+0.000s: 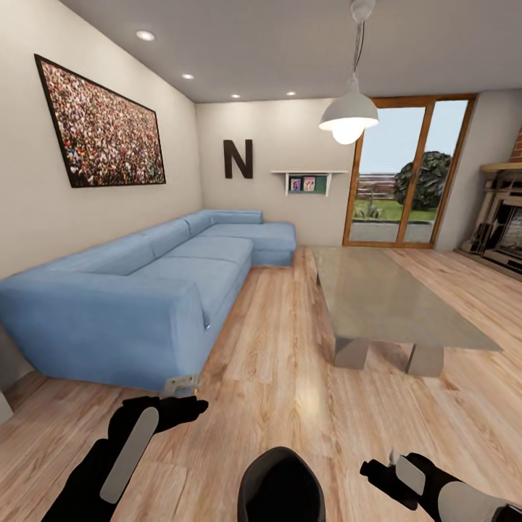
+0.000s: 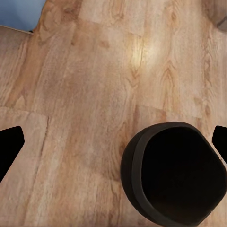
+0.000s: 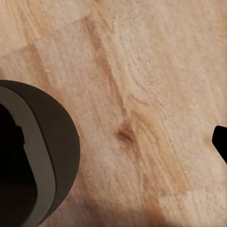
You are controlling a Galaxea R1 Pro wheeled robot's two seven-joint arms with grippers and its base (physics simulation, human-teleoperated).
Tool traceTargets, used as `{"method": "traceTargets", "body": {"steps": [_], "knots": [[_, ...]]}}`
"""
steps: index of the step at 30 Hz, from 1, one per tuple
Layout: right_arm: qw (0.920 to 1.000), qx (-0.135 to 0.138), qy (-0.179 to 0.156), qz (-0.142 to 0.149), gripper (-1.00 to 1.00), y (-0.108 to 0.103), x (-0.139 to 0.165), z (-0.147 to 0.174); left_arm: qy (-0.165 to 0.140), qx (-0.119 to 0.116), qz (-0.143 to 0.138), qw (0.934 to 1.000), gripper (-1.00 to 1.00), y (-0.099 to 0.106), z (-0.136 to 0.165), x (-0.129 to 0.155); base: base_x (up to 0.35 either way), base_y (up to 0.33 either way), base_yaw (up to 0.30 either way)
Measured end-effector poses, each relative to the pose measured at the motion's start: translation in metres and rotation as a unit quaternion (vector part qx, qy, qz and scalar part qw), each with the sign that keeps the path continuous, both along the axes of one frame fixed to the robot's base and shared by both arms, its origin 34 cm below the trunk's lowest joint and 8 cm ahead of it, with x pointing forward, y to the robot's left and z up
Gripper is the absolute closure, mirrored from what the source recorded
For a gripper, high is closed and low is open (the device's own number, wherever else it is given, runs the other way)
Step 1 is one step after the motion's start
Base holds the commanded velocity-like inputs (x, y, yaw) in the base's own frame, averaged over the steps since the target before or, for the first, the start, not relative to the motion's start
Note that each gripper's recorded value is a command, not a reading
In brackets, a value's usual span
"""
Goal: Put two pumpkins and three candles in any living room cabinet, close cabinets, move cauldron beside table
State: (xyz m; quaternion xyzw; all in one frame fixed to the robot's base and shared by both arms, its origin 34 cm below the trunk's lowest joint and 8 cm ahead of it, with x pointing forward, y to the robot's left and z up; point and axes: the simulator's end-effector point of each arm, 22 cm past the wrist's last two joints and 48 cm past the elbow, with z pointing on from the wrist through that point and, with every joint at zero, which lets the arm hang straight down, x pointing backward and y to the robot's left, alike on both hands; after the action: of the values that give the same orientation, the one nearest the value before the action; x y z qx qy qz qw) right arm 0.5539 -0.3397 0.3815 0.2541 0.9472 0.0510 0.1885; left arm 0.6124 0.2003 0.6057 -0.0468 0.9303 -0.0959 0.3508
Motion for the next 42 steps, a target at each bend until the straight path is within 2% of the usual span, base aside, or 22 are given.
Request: {"method": "traceTargets", "body": {"steps": [2, 5, 6, 8, 11, 13, 17, 20, 24, 29, 33, 42], "knots": [[1.0, 0.0, -0.001, 0.0, -1.0, 0.0, 0.0, -0.004, 0.005, -0.003, -0.001, 1.0, -1.0, -0.004, -0.008, -0.002, 0.0, 0.0, 0.0], [1.0, 0.0, -0.002, 0.002, -1.0, 0.002, -0.001, -0.011, 0.021, -0.017, -0.007, 0.9996, -1.0, -0.028, -0.027, -0.008, 0.0, 0.0, 0.0], [1.0, 0.001, -0.002, 0.002, -1.0, 0.004, -0.002, -0.013, 0.025, -0.017, -0.007, 0.9995, -1.0, -0.03, -0.032, -0.01, 0.0, 0.0, 0.0], [1.0, 0.006, -0.004, 0.007, -1.0, 0.016, -0.001, -0.018, 0.043, -0.016, -0.009, 0.9989, -1.0, -0.036, -0.051, -0.013, 0.0, 0.0, 0.0], [0.9998, 0.007, -0.013, 0.012, -1.0, 0.035, 0.003, -0.024, 0.052, -0.014, -0.008, 0.9985, -1.0, -0.039, -0.068, -0.013, 0.0, 0.0, 0.0], [0.9997, -0.01, -0.016, 0.014, -1.0, 0.046, 0.003, -0.03, 0.051, -0.012, -0.006, 0.9986, -1.0, -0.042, -0.078, -0.013, 0.0, 0.0, 0.0], [0.9979, -0.06, -0.014, 0.021, -1.0, 0.061, 0.003, -0.037, 0.056, -0.005, -0.012, 0.9983, -1.0, -0.051, -0.098, -0.013, 0.0, 0.0, 0.0], [0.9968, -0.072, -0.016, 0.031, -1.0, 0.072, 0.006, -0.041, 0.065, -0.004, -0.012, 0.9978, -1.0, -0.057, -0.112, -0.013, 0.0, 0.0, 0.0], [0.9955, -0.083, -0.016, 0.043, -1.0, 0.084, 0.013, -0.04, 0.058, -0.006, -0.016, 0.9982, -1.0, -0.071, -0.125, -0.014, 0.0, 0.0, 0.0], [0.9923, -0.116, -0.011, 0.042, -1.0, 0.093, 0.024, -0.03, 0.056, -0.001, -0.025, 0.9981, -1.0, -0.08, -0.138, -0.018, 0.0, 0.0, 0.0], [0.9913, -0.125, -0.012, 0.04, -1.0, 0.093, 0.024, -0.033, 0.056, 0.0, -0.025, 0.9981, -1.0, -0.08, -0.147, -0.02, 0.0, 0.0, 0.0], [0.9912, -0.126, -0.014, 0.038, -1.0, 0.094, 0.02, -0.052, 0.063, 0.004, -0.025, 0.9977, -1.0, -0.08, -0.173, -0.026, 0.0, 0.0, 0.0]]}}
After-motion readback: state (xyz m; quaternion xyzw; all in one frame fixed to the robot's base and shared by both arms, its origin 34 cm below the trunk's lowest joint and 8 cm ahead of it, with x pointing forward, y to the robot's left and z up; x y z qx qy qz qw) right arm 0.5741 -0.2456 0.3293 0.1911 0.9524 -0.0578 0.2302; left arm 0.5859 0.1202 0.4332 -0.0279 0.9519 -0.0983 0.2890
